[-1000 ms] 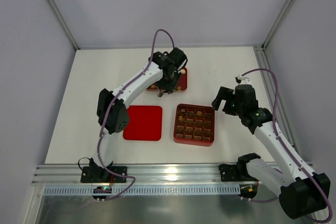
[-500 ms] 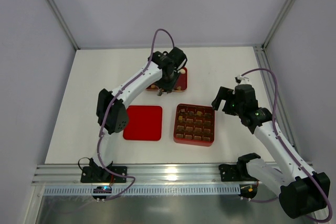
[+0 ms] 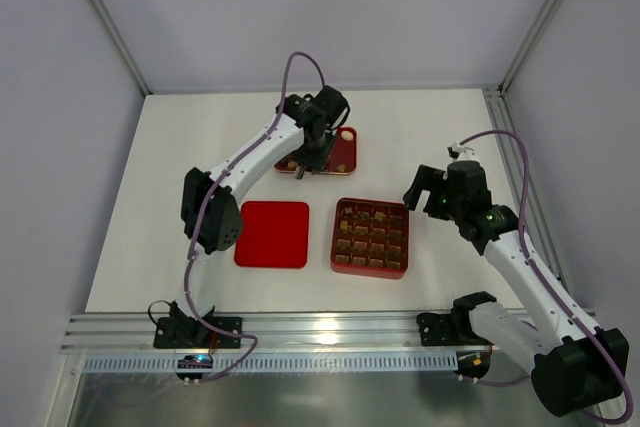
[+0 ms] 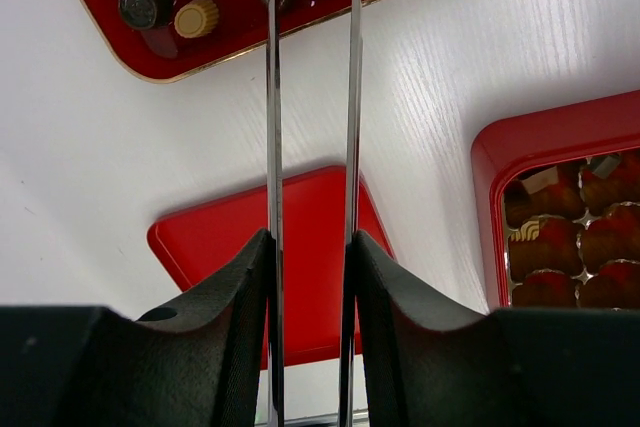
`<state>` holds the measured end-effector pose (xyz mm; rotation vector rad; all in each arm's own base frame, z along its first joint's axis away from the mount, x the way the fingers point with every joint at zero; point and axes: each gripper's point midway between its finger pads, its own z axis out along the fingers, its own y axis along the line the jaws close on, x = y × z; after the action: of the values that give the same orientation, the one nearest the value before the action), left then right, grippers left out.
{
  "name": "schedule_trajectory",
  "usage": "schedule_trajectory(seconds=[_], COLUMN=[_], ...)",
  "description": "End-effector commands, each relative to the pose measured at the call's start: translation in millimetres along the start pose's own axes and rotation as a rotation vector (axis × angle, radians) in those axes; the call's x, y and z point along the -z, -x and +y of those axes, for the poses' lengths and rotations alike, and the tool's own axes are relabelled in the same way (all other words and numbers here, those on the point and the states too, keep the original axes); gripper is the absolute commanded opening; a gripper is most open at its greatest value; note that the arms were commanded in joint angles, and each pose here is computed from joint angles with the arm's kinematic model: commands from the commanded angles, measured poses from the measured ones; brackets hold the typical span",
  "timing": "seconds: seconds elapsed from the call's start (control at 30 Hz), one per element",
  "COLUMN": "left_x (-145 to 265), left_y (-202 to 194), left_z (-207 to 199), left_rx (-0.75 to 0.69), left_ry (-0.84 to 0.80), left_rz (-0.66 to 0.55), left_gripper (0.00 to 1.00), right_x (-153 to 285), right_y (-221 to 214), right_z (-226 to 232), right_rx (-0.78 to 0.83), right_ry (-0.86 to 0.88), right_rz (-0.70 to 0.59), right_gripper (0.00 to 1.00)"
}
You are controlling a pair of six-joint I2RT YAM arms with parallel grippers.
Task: Pack the chocolate
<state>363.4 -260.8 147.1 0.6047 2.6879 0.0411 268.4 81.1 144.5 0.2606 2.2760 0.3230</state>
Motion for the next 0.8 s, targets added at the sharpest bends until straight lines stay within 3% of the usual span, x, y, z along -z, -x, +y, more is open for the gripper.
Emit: schedule_trajectory(seconds=[0.0,0.3,0.77], left_x=[27.4,22.5,22.4], left_y=[9.1,16.7,21.8], left_z=[10.8,14.6,19.5], left_rx=[0.003,0.024,0.036], left_ry=[-0.002,0.000,-0.016], left_rz=[-0.068,-0.086,-0.098], left_gripper=[0.33,0.33,0.44], right_x=[-0.2,0.4,5.6], right_y=[15.4,17.2,18.9], right_z=[5.0,5.9,4.1], right_rx=[0.003,0.006,0.012], right_ry=[0.013,0.014,0.003], right_rz=[-0.045,-0.047,-0.050], right_gripper=[1.00,1.00,1.00])
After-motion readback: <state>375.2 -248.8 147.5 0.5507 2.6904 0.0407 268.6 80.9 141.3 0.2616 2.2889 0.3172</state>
